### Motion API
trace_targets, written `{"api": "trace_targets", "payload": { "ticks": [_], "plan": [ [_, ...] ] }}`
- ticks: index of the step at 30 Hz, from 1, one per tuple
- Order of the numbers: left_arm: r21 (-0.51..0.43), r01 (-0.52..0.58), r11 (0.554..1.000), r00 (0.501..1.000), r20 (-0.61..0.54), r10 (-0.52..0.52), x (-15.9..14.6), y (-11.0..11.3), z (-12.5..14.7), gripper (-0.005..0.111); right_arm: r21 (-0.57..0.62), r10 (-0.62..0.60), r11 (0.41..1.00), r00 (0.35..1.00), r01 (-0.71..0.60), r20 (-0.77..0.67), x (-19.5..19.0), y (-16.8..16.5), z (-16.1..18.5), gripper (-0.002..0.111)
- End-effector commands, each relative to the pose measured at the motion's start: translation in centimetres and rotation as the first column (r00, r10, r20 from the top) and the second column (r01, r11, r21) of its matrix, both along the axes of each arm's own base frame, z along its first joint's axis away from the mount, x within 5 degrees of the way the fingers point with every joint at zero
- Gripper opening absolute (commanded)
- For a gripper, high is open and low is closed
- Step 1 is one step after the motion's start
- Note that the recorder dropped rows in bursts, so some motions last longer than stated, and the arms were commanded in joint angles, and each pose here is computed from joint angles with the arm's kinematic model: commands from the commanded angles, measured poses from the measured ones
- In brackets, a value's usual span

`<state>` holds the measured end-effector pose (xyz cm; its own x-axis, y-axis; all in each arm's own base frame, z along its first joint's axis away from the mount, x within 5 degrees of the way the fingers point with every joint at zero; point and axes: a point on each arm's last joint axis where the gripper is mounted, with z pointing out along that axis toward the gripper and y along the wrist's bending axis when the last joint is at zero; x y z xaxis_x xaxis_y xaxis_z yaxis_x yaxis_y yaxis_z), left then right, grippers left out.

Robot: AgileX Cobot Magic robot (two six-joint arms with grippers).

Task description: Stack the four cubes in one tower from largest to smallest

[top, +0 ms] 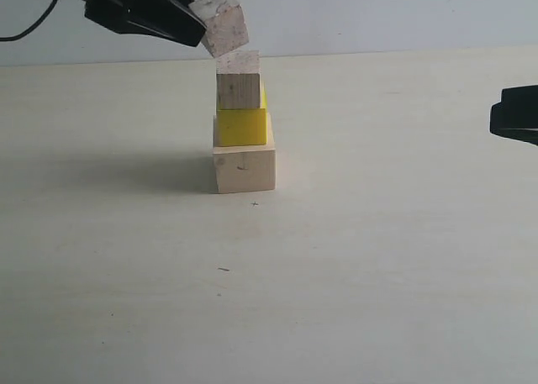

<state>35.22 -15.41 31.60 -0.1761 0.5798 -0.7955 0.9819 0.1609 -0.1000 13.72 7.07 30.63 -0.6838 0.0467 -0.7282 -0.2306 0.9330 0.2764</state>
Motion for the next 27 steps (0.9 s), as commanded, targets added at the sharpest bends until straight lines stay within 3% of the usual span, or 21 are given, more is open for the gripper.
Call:
{"api": "trace_targets", "payload": {
  "ticks": [1,12,27],
  "plan": [
    [-0.016,0.009,1.000,1.000,0.026,-0.008,0.9,-0.3,0.2,0.000,0.011,-0.002,1.000,1.000,0.002,0.002,0.0,0.1,-0.1,0.000],
    [0.082,0.026,0.996,0.999,0.046,-0.030,2.7,-2.9,0.0,0.000,0.028,-0.002,1.000,1.000,0.003,-0.006,0.0,0.1,0.0,0.000],
    [0.154,0.031,0.988,0.998,0.045,-0.039,3.6,-2.8,-1.5,0.000,0.033,-0.001,0.999,1.000,0.001,0.009,0.0,0.2,0.1,0.000]
  ]
}}
